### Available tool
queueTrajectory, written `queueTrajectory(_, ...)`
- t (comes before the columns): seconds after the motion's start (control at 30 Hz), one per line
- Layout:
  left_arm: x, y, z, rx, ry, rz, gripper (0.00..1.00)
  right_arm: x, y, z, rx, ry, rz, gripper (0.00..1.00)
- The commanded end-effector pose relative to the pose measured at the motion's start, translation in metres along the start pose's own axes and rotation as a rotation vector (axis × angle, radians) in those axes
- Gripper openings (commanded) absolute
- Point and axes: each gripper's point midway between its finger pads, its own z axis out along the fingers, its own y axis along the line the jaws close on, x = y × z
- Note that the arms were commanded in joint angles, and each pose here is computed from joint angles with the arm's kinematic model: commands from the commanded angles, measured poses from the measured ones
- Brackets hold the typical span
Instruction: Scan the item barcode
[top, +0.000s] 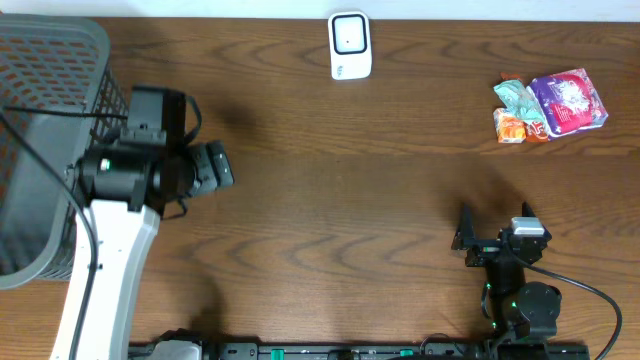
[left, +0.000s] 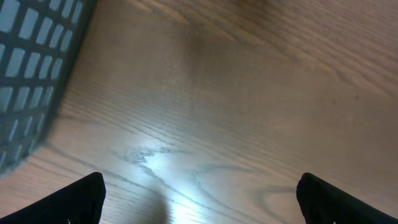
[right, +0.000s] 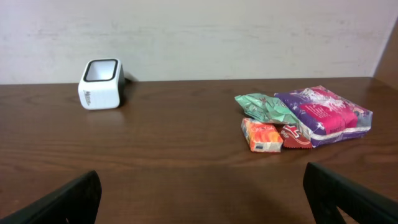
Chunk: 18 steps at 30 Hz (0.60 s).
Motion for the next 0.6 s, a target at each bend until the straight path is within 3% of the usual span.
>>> queueTrajectory(0.0,0.010,0.007,0.000,-0.013,-0.031,0.123,0.98,0.001,-0.002,0.000,0.006,-0.002,0.012,0.99)
queueTrajectory(0.23,0.016,0.005,0.008,0.064,-0.216,0.159,0.98,0.001,-0.002,0.000,0.006,-0.002,0.012,0.99)
queueTrajectory(0.43,0.033,-0.029,0.016,0.297,-0.435,0.408,0.98,0.001,-0.002,0.000,0.006,-0.002,0.012,0.99)
queueTrajectory(0.57,0.054,-0.022,0.037,0.299,-0.457,0.407,0.98,0.001,-0.002,0.000,0.006,-0.002,0.012,0.99)
